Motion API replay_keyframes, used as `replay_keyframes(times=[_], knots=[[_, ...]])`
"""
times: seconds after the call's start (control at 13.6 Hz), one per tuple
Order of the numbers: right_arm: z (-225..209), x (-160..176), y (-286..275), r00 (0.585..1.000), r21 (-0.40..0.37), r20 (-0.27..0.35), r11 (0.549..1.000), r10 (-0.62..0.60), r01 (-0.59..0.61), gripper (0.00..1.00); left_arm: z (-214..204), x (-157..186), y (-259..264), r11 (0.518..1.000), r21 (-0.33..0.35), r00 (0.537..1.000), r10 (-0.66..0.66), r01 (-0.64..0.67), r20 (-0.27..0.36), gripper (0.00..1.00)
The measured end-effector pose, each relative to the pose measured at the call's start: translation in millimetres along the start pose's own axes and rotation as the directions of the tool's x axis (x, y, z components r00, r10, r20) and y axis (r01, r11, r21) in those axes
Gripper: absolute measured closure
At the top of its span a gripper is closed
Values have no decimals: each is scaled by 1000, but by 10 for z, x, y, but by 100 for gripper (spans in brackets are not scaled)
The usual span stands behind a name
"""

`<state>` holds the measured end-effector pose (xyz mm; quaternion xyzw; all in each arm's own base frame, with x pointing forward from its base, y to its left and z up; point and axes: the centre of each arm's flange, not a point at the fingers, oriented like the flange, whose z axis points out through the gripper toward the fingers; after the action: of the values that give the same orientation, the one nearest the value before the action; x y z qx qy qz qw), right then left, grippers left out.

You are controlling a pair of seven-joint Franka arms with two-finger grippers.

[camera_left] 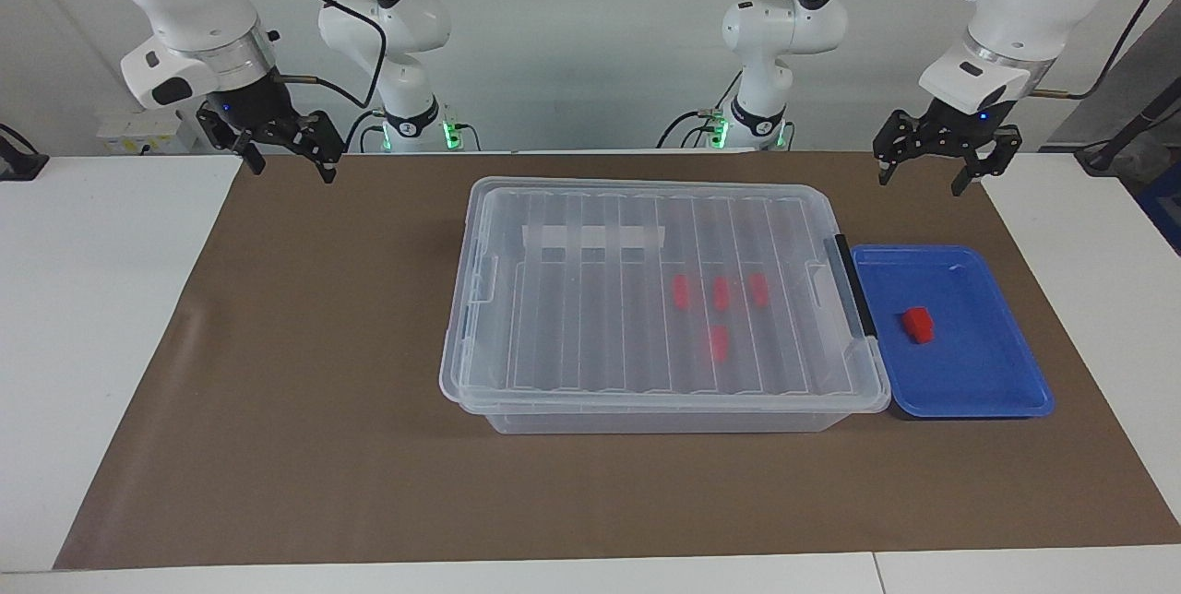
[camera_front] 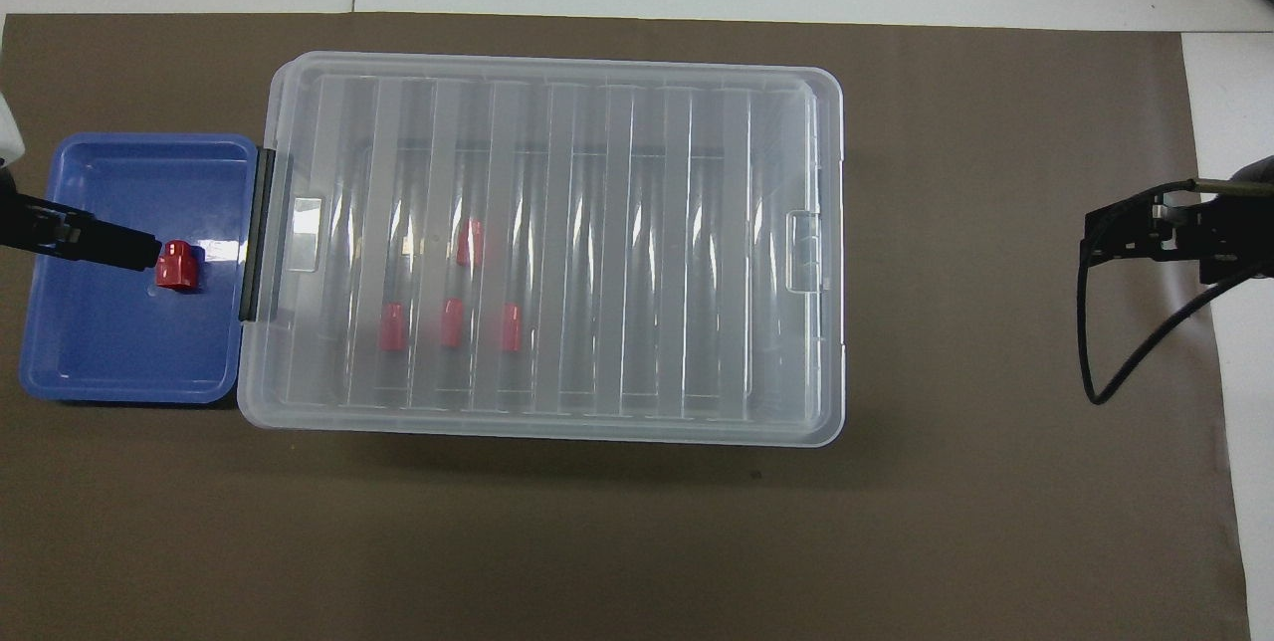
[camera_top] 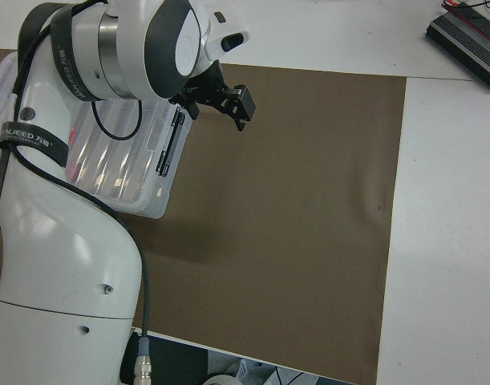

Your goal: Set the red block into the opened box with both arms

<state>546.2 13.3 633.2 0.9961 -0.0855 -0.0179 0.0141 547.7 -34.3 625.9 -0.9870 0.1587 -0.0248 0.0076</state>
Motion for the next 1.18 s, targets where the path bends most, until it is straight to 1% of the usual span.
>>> replay_keyframes(times=[0.29,0.59,0.74,0.96,1.18], knots=[[145,10,-96,1000,10,-18,1000,-16,16,1,0,0,0,1000,0,1000,0,0,0,0],[477,-37,-540,995,45,-70,996,-72,75,2,1,-1,0,1000,0,1000,0,0,1,0],[694,-71,-783,993,54,-91,995,-74,80,2,1,-1,0,1000,0,1000,0,0,1,0],[924,-157,-1109,992,63,-105,995,-66,72,2,1,-1,0,1000,0,1000,0,0,1,0],[1022,-185,-1284,992,70,-112,996,-50,58,2,1,-1,-1,1000,0,1000,0,0,1,0]])
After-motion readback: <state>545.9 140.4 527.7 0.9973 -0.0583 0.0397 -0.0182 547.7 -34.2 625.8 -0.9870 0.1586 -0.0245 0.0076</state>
